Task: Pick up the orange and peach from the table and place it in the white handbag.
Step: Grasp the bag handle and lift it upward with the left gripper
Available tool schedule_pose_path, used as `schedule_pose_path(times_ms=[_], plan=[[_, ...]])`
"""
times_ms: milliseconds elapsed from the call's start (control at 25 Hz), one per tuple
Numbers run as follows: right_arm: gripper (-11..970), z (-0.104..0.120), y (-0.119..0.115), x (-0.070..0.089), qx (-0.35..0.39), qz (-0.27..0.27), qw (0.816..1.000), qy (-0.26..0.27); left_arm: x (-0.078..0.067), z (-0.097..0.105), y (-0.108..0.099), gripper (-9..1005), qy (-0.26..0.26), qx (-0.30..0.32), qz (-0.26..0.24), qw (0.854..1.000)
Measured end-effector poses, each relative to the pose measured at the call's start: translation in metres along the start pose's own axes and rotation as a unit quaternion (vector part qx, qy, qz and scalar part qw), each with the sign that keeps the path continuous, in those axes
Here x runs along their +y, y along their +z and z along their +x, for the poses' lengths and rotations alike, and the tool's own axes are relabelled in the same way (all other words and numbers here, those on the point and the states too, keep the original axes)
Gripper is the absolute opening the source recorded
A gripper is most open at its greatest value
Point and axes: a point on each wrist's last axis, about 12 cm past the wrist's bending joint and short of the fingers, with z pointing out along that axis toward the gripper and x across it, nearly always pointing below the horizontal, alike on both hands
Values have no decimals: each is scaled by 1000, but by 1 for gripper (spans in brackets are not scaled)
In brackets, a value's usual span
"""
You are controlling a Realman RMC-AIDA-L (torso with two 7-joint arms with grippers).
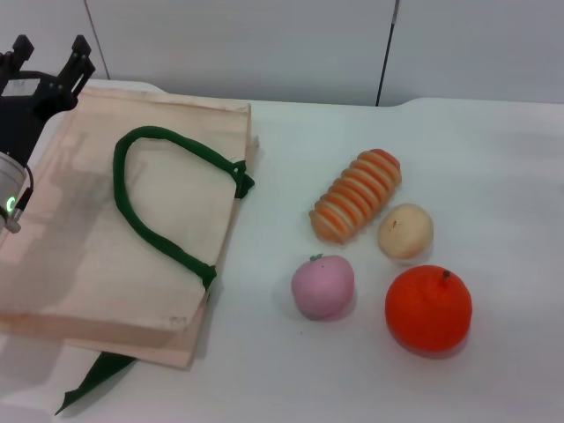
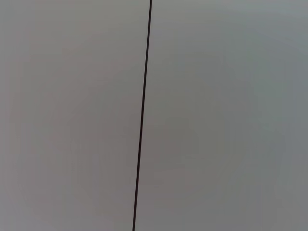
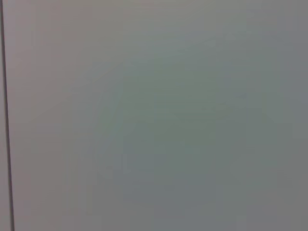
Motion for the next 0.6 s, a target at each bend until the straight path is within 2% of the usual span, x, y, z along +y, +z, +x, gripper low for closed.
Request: schedule_pose_path(times_ms=[600], plan=[[877,0,0,1,1,-5,1000,-2,1,3,1,838,1,12,-3,1000]])
